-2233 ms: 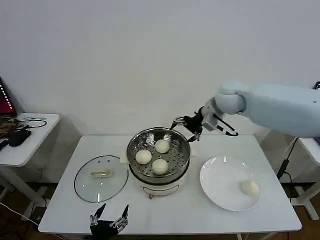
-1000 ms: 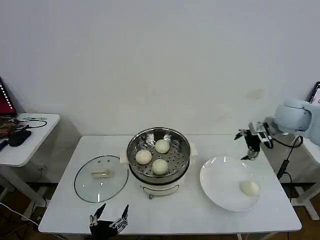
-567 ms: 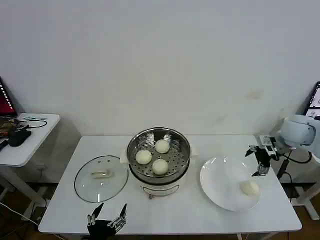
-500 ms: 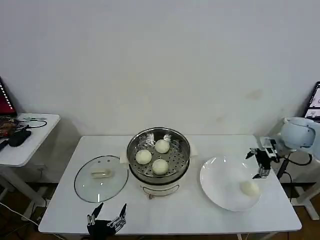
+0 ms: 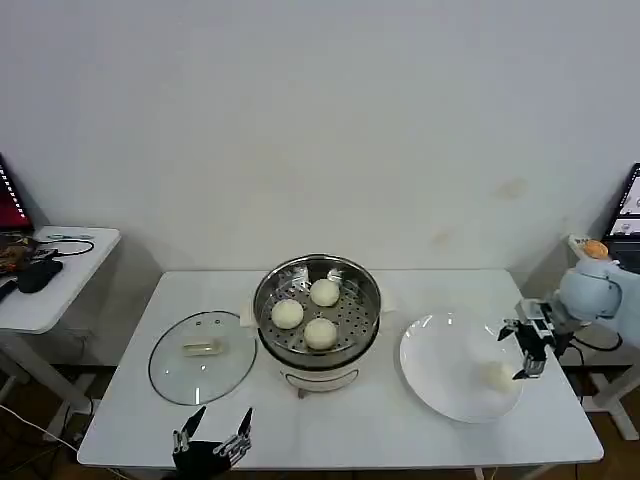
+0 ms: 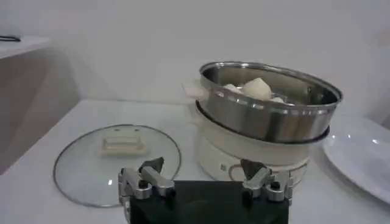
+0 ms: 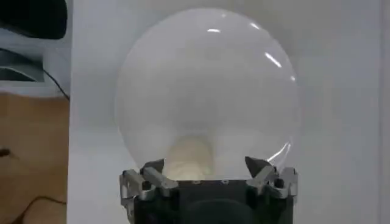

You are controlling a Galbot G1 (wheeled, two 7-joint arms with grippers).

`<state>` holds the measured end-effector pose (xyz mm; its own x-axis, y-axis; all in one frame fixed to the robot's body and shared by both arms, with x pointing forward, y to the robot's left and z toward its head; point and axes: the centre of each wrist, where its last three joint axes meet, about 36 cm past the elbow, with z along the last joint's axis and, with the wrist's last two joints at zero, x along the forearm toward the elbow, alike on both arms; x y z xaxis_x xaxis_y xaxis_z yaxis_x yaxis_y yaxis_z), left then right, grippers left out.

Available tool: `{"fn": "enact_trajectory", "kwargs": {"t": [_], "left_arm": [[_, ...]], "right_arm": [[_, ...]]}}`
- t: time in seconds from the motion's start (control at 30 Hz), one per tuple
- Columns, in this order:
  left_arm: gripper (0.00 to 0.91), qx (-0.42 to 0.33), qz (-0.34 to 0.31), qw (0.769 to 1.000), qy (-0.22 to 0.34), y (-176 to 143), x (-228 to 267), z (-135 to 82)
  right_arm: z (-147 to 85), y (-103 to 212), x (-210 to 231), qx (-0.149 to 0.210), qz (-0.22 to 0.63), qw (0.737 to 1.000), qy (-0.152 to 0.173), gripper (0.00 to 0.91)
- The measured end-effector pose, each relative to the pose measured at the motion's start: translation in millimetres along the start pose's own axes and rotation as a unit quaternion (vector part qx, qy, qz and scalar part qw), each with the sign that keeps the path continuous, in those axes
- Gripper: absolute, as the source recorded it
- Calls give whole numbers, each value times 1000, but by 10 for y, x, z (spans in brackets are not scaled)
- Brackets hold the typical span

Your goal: Take steamed baozi put them in steamer then cover it.

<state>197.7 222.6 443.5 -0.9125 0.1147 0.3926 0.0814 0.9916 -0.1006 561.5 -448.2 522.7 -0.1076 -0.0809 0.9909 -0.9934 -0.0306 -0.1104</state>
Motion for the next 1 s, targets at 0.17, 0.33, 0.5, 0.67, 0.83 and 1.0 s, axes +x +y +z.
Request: {"fn": "enact_trajectory", "kwargs": {"t": [0.17, 0.33, 0.5, 0.67, 0.83, 1.0], "left_arm": [[907, 1, -1, 1000, 0, -1, 6, 1], [907, 0, -1, 1000, 1, 0, 12, 3], [907, 2, -2, 1000, 2, -4, 20, 1], [907, 2, -2, 1000, 1, -5, 20, 0], [907, 2, -2, 1000, 2, -10, 19, 1], [907, 1, -2, 1000, 2, -8, 16, -3]], "right_arm": [[26, 7, -129, -2, -3, 1000, 0, 907], [31, 2, -238, -4, -5, 1000, -1, 907], [60, 2, -310, -7, -5, 1000, 0, 907], [77, -9, -369, -12, -5, 1000, -1, 907], [91, -17, -428, -16, -7, 1000, 0, 856], [127, -10, -467, -22, -9, 1000, 3, 746]]}}
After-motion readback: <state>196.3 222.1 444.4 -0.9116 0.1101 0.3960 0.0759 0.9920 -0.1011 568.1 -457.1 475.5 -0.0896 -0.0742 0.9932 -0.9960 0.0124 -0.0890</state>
